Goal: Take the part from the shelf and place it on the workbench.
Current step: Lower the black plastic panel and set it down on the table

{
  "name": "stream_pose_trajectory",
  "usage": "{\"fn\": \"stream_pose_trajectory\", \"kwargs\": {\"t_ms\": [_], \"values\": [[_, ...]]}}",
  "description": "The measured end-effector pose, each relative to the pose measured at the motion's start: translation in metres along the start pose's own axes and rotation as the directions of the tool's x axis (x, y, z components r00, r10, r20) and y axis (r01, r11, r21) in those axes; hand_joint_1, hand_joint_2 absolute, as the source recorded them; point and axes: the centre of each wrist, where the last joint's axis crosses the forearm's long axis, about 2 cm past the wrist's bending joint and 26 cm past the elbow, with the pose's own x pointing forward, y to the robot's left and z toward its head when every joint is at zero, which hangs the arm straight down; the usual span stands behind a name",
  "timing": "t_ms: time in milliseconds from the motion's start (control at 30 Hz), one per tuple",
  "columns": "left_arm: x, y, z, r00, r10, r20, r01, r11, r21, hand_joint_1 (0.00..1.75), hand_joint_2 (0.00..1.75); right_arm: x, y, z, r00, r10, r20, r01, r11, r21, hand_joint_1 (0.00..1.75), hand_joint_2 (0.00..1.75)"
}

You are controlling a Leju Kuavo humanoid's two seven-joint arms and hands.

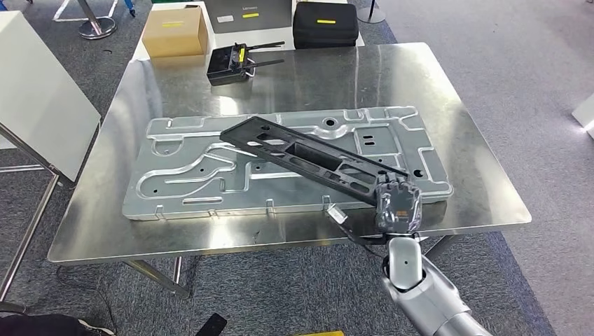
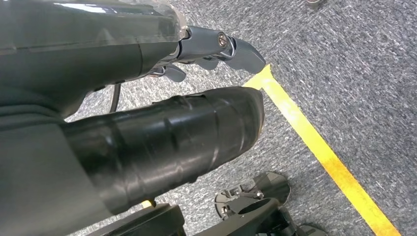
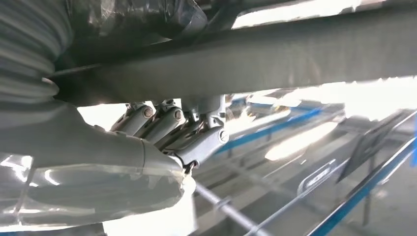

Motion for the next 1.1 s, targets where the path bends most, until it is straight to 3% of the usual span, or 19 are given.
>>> {"fn": "stream_pose_trajectory", "kwargs": {"t_ms": [200,233,333,367,433,567,1100], "values": [[0.002,0.001,-0.001,1.0,-0.002,-0.005,0.002,1.0,0.0,0.0,0.0,0.036,0.003,0.001,0.997,-0.003,0.071,-0.001,0.999,0.051,1.57,1.75],[0.003,0.001,-0.001,1.0,-0.001,-0.006,0.001,1.0,0.001,0.0,0.0,0.041,0.003,0.001,0.997,-0.005,0.081,0.001,0.999,0.053,1.26,1.75],[0.003,0.001,-0.002,1.0,0.003,-0.01,-0.003,1.0,0.003,0.0,0.0,0.051,0.002,0.0,0.994,-0.011,0.109,0.005,0.999,0.054,0.08,1.75],[0.003,0.001,-0.002,1.0,0.004,-0.011,-0.003,1.0,0.003,0.0,0.0,0.053,0.002,0.001,0.993,-0.013,0.118,0.006,0.998,0.055,0.0,1.75],[0.003,0.001,-0.002,1.0,0.004,-0.012,-0.004,1.0,0.004,0.0,0.0,0.058,0.002,0.004,0.991,-0.016,0.131,0.008,0.998,0.058,0.0,1.75],[0.003,0.001,-0.002,1.0,0.002,-0.013,-0.002,1.0,0.005,0.0,0.0,0.064,0.002,0.008,0.991,-0.017,0.136,0.011,0.999,0.046,0.0,0.0],[0.003,0.001,-0.001,1.0,-0.01,-0.01,0.01,1.0,0.002,0.0,0.0,0.05,-0.023,-0.007,0.976,-0.014,0.219,0.04,0.993,-0.115,0.0,0.0]]}}
